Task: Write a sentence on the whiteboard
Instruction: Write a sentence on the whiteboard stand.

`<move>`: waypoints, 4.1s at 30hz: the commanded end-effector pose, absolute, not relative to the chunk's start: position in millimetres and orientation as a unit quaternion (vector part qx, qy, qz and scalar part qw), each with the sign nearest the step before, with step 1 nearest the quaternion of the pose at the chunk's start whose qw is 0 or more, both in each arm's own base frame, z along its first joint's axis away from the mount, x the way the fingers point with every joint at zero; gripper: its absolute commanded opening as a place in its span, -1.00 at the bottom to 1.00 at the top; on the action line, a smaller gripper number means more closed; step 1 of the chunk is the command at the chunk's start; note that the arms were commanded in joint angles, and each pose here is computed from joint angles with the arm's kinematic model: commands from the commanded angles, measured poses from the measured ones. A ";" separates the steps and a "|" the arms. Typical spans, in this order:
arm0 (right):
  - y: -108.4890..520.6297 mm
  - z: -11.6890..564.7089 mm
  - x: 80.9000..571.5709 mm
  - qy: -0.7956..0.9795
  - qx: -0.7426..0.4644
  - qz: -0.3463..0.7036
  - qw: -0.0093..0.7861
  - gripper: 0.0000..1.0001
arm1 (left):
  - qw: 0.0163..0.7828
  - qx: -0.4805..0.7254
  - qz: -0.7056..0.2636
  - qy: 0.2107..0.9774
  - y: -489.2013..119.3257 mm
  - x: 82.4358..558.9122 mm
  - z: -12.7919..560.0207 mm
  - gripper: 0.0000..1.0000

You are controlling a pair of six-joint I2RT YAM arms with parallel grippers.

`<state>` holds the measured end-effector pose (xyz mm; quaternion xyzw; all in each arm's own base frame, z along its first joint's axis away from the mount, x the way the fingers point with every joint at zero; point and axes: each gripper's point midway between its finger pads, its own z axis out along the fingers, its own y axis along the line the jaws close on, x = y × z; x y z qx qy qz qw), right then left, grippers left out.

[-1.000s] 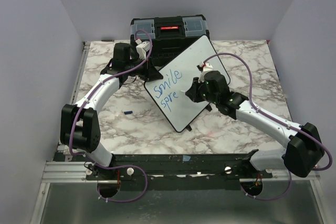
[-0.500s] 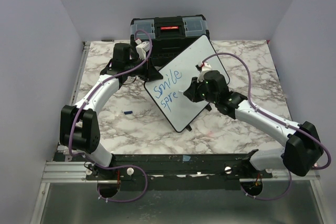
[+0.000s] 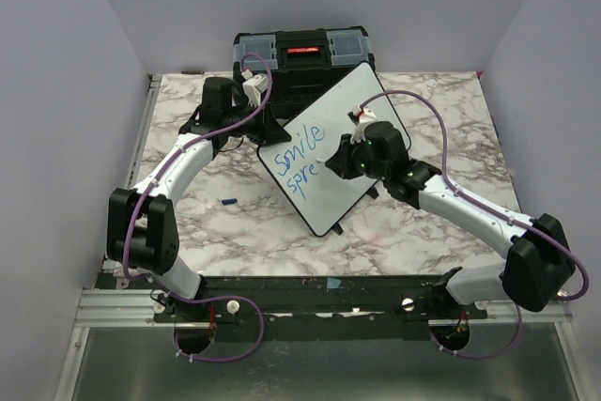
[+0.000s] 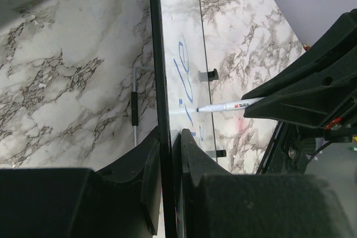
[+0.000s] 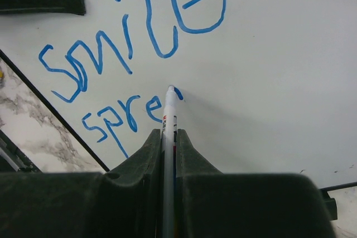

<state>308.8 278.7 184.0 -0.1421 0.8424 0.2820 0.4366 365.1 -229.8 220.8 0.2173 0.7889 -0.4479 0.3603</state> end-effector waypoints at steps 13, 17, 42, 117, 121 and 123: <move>273.1 139.3 289.6 0.867 -0.177 0.267 0.382 -0.99 | 0.435 0.272 -0.425 0.746 -231.6 375.1 250.3 -1.00; 268.5 139.7 286.6 0.870 -0.177 0.260 0.380 -0.99 | 0.435 0.273 -0.425 0.746 -231.5 375.3 250.2 -1.00; 284.8 190.9 327.4 0.850 -0.169 0.248 0.433 -0.99 | 0.434 0.273 -0.427 0.745 -232.5 375.0 250.2 -1.00; 261.0 189.9 317.8 0.850 -0.110 0.240 0.455 -0.99 | 0.434 0.275 -0.430 0.743 -234.4 373.4 252.1 -1.00; 250.7 185.1 320.3 0.856 -0.096 0.215 0.459 -0.99 | 0.434 0.275 -0.429 0.743 -234.6 374.3 251.8 -1.00; 247.8 181.8 321.0 0.858 -0.095 0.207 0.460 -0.99 | 0.433 0.274 -0.430 0.744 -235.0 375.3 250.6 -1.00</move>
